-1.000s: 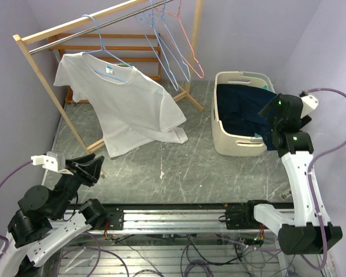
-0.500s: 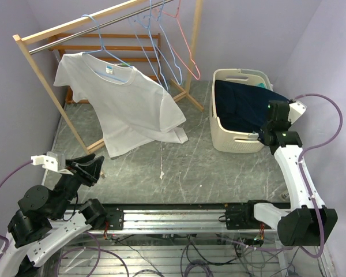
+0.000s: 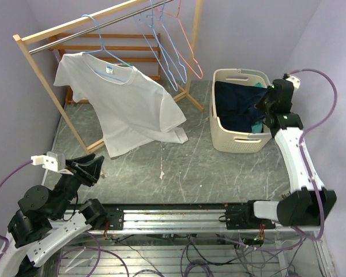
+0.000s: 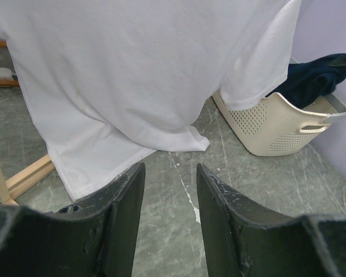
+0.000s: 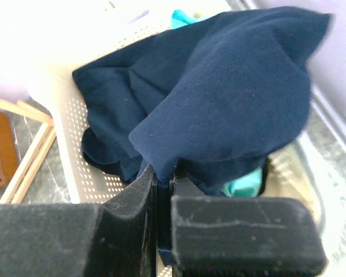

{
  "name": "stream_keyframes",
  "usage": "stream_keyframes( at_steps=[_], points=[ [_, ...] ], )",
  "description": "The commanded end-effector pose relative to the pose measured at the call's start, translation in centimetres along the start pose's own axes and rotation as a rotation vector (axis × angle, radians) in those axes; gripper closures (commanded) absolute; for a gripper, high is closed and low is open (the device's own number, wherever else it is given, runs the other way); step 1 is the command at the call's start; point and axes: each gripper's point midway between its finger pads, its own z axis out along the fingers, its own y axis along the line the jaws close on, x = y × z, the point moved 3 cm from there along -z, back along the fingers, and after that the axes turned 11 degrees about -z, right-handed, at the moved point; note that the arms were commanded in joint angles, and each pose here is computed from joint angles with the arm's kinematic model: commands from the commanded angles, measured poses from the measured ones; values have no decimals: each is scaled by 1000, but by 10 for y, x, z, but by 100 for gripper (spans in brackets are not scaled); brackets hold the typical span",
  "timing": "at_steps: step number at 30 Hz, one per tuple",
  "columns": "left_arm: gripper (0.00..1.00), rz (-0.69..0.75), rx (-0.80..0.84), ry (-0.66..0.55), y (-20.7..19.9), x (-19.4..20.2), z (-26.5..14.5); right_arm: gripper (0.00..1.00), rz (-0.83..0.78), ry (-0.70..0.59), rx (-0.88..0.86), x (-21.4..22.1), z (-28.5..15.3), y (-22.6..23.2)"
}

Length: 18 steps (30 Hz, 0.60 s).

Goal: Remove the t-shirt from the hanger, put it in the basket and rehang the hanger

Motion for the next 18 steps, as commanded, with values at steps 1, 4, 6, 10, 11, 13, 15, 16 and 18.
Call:
stream_keyframes(
  at_steps=[1,4,6,10,11,13,15,16,18],
  points=[
    [48,-12,-4,-21,2,-4,-2,98,-57,157,-156,31,48,36],
    [48,-16,-5,-26,3,-4,-3,97,-99,374,-279,78,74,59],
    [48,-17,-7,-27,3,-4,-3,97,-107,437,-347,98,77,69],
    [48,-14,-8,-21,2,-3,-2,85,-134,419,-388,104,64,78],
    [48,-14,-7,-22,2,-4,-2,71,-143,416,-389,100,60,77],
    [48,-10,-8,-18,2,-3,-1,54,-159,402,-383,91,50,76],
    [48,-8,-10,-13,2,-2,-1,48,-170,336,-396,72,35,77],
    [48,-8,-10,-13,2,-2,0,44,-169,293,-416,60,24,79],
    [48,-8,-11,-14,2,-2,0,32,-172,169,-494,30,-5,90]
  ],
)
